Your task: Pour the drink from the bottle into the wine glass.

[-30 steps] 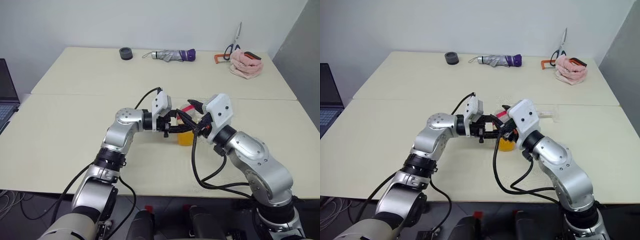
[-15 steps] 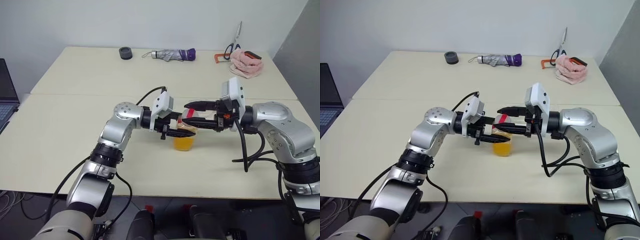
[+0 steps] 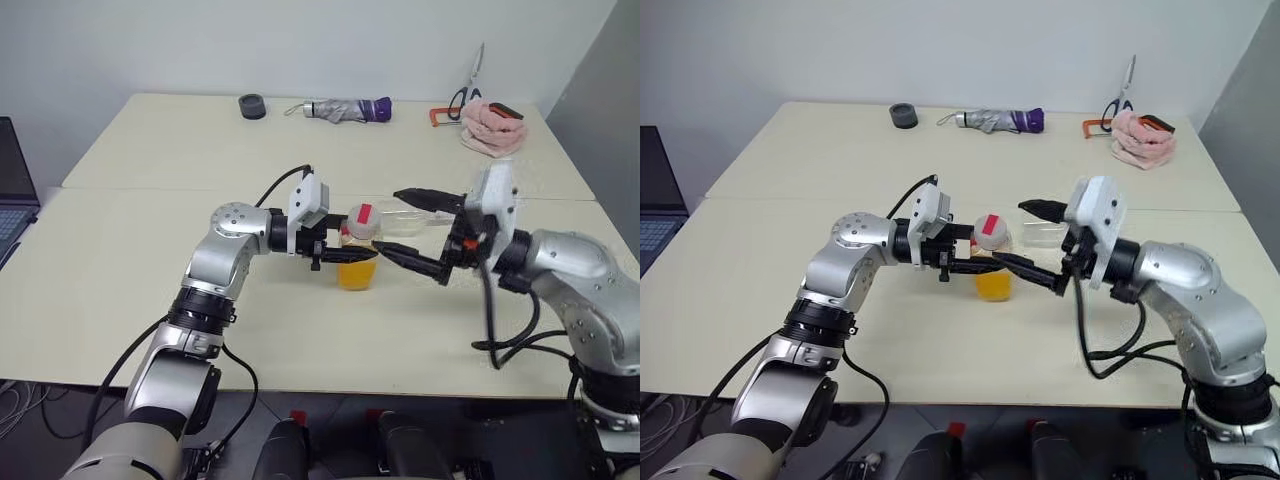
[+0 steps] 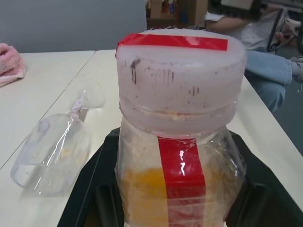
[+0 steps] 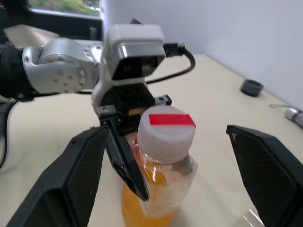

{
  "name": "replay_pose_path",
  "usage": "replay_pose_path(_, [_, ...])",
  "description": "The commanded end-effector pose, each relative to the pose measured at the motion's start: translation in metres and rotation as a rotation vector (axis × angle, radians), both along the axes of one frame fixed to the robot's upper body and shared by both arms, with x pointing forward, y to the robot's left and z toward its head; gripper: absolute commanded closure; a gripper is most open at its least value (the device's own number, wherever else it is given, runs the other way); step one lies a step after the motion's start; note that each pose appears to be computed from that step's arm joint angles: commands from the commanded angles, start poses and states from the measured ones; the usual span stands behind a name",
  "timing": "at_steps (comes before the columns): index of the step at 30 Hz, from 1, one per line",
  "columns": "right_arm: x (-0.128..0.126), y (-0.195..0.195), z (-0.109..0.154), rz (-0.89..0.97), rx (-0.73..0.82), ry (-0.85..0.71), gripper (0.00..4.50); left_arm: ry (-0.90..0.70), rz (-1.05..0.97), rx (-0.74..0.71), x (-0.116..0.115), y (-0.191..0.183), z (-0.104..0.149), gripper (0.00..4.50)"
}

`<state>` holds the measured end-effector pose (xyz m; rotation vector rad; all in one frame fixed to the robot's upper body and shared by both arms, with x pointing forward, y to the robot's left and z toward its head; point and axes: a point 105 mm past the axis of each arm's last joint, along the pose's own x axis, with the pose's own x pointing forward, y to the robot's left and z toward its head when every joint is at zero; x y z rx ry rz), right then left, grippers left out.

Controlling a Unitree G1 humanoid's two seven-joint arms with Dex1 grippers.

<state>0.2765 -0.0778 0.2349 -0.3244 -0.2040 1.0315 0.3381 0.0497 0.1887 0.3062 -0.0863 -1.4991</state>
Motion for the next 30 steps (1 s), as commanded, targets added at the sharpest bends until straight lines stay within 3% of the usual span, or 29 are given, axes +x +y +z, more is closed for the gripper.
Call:
replay_pose_path(1, [0.000,0.014,0.015,-0.082,0.049,-0.134,0.25,-0.053,-0.012,-0.041,0.000,-0.003,0.015,2.45])
replay_pose_path(30, [0.019,0.001,0.004,-0.232,0.028,-0.154,0.25,-0.053,-0.032,-0.055,-0.001,-0.009,0.012,2.45])
